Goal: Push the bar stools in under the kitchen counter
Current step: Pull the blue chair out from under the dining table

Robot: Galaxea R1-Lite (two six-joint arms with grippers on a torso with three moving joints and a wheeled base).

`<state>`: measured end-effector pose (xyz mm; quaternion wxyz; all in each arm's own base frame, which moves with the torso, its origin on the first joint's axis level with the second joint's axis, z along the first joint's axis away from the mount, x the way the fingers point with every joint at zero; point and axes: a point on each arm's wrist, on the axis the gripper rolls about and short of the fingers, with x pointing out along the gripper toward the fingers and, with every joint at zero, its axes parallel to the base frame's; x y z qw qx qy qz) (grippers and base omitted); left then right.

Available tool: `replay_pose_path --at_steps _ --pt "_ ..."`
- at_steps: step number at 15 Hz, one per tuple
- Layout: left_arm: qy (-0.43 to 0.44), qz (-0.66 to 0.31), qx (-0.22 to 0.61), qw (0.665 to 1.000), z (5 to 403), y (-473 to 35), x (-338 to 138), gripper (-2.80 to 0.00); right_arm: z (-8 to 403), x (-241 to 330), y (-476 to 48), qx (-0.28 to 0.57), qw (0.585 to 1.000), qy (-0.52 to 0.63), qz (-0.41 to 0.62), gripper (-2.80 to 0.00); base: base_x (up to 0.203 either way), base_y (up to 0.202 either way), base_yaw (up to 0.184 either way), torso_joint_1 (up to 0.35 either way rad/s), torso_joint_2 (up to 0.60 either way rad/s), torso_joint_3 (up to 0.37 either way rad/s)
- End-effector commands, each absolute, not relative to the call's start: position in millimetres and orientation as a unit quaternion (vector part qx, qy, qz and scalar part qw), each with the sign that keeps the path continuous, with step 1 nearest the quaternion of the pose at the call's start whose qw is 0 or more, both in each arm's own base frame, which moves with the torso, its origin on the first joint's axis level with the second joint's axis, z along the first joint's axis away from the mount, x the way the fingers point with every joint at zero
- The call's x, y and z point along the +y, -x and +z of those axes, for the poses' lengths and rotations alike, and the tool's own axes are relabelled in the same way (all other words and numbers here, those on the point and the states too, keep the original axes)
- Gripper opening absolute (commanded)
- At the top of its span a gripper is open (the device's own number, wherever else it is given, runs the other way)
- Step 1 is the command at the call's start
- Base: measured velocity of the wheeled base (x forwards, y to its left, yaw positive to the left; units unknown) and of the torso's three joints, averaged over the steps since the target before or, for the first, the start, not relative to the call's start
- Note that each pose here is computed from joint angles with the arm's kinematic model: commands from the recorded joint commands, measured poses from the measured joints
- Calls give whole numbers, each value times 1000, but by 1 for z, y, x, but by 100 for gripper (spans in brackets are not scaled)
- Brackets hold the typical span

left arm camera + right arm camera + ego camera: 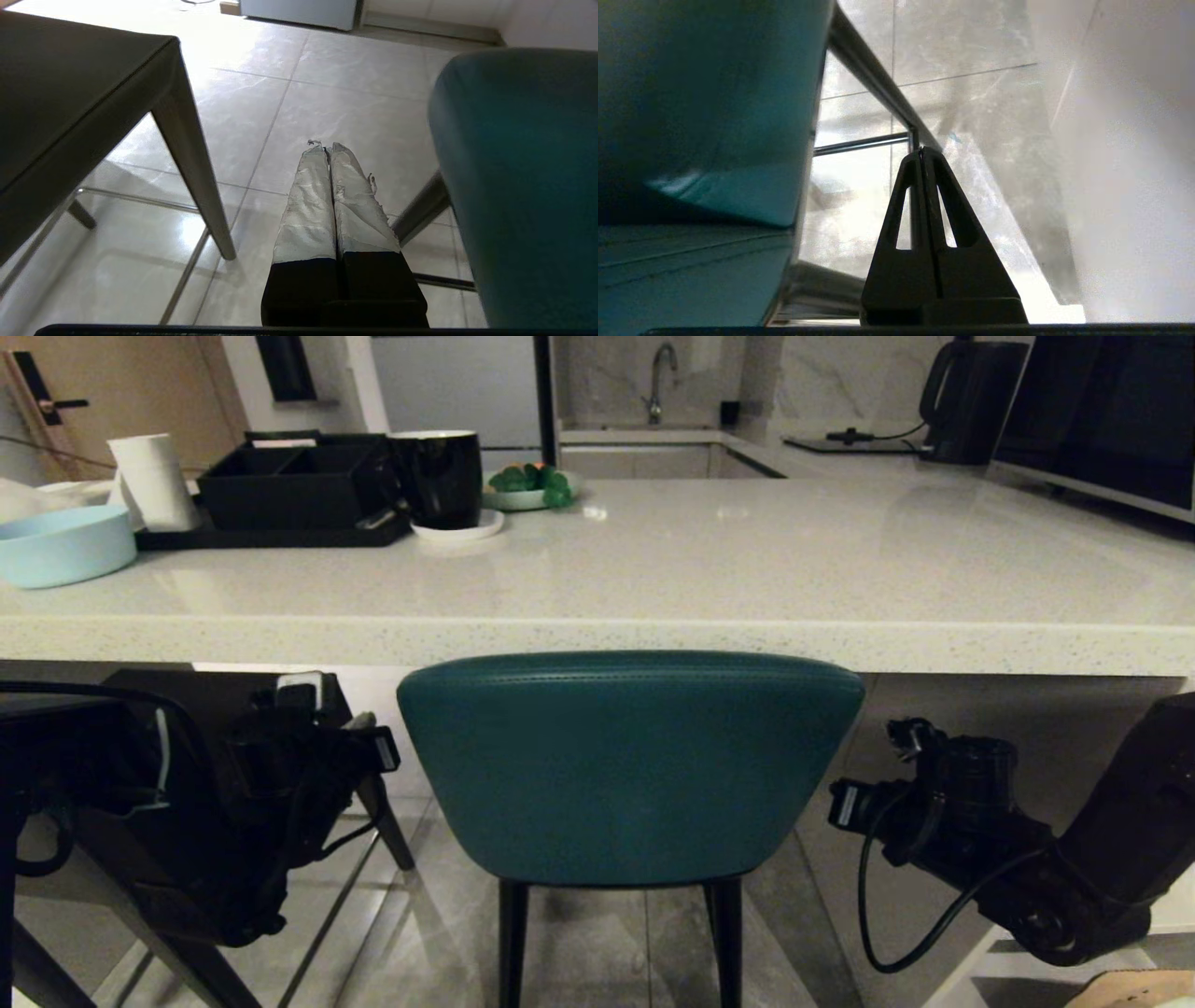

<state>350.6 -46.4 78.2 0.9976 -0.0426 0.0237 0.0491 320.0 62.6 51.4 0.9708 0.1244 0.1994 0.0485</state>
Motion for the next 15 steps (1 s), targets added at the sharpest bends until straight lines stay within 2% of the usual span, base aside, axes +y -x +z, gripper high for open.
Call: replay_pose_path --at_steps 1,8,15 --pt "46 51 11 998 83 -353 -47 -280 56 57 -326 185 974 -128 40 -280 0 0 0 0 0 0" --pt "51 68 -16 996 88 -369 -56 -280 59 70 -373 134 980 -135 52 -280 0 0 0 0 0 0" --pt "55 79 -31 995 80 -394 -63 -280 71 100 -398 90 982 -141 88 -280 0 0 0 0 0 0"
